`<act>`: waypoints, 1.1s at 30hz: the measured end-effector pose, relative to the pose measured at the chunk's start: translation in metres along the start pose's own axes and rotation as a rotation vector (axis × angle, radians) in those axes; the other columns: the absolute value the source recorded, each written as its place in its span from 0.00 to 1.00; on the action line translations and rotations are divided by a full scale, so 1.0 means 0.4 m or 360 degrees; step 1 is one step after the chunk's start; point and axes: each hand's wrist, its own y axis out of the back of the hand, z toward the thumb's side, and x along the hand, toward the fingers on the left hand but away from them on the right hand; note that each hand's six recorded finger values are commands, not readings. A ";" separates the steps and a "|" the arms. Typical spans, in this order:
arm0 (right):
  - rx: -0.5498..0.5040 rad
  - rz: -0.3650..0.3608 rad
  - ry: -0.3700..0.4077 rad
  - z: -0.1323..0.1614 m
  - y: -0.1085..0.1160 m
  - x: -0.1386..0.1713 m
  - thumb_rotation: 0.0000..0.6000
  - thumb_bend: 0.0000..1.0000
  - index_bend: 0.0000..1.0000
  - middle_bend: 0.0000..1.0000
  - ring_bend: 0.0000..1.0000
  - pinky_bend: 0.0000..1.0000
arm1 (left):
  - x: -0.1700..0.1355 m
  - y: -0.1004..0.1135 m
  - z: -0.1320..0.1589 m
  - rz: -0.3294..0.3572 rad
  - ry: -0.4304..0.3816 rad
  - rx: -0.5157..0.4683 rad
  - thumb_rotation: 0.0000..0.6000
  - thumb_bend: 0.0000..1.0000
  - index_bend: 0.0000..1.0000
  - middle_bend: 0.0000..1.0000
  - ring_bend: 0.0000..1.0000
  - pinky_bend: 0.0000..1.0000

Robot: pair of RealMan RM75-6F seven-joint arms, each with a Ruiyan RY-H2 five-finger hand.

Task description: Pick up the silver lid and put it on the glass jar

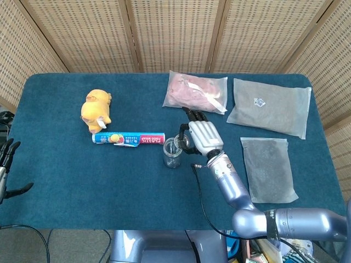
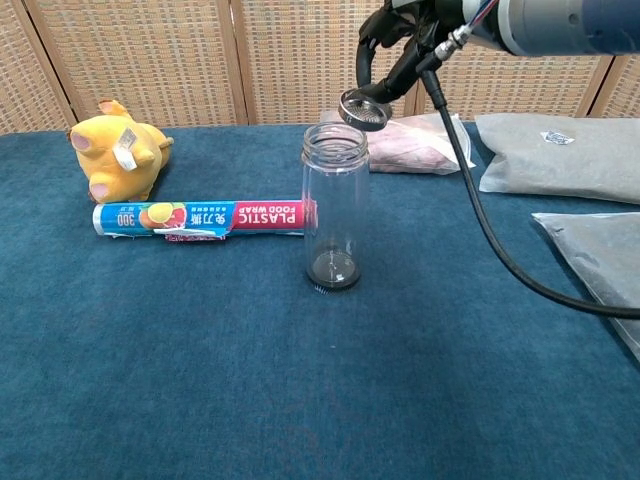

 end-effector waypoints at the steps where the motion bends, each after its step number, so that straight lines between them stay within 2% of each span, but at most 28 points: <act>1: 0.0000 0.0003 0.0000 0.000 -0.004 -0.001 1.00 0.72 0.64 0.01 0.00 0.00 | 0.000 0.001 -0.001 0.0001 0.0002 -0.0002 1.00 0.06 0.00 0.00 0.00 0.00; 33: 0.0037 0.0021 0.0025 0.044 -0.048 -0.018 1.00 0.72 0.63 0.01 0.00 0.00 | 0.006 -0.001 -0.012 -0.0015 0.0017 -0.0013 1.00 0.06 0.00 0.00 0.00 0.00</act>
